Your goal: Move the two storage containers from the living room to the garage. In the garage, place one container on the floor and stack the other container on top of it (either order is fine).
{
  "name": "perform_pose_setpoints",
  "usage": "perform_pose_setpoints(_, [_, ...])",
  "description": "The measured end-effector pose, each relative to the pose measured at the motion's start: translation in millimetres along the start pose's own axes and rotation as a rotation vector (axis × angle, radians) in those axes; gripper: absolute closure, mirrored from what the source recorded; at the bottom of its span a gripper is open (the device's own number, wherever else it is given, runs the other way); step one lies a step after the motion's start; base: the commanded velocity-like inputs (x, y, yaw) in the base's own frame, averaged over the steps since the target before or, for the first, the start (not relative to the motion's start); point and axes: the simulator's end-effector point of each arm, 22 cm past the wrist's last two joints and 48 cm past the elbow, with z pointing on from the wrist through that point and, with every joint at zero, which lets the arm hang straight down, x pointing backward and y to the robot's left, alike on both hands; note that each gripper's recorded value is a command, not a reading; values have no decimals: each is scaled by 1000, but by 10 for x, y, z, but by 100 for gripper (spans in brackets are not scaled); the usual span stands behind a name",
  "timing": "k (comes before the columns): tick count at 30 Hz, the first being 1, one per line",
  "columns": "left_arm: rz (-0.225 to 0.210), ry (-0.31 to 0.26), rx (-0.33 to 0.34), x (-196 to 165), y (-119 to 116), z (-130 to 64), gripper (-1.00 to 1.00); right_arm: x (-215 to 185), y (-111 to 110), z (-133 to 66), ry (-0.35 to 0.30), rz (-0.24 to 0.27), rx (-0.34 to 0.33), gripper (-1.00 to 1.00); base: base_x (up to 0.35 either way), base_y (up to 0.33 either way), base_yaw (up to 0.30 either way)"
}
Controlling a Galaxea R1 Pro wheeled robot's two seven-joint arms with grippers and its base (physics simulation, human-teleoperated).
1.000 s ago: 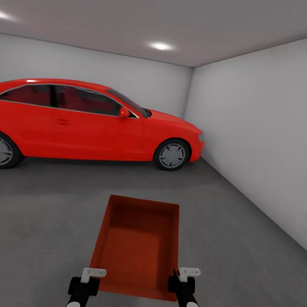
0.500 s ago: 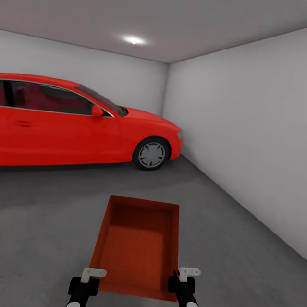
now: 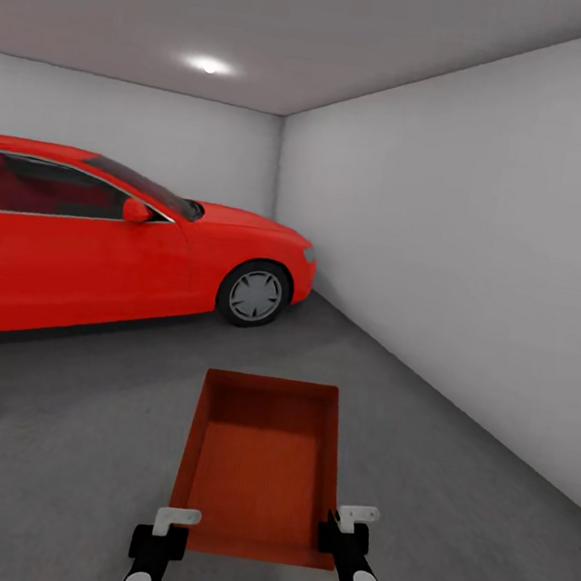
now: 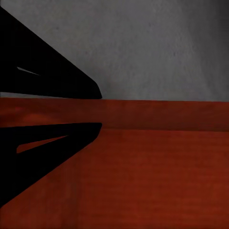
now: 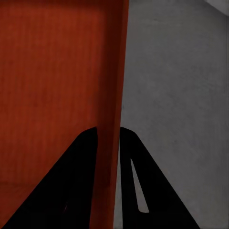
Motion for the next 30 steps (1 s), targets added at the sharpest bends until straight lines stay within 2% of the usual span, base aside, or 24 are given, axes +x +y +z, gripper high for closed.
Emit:
perform_pose_setpoints(21, [-3, -2, -1, 1, 4, -2, 100, -12, 4, 2, -3, -3, -1, 100, 322, 0, -3])
perform_pose_setpoints(30, [-3, -2, -1, -2, 2, -1, 100, -12, 2, 2, -3, -3, -1, 100, 322, 0, -203])
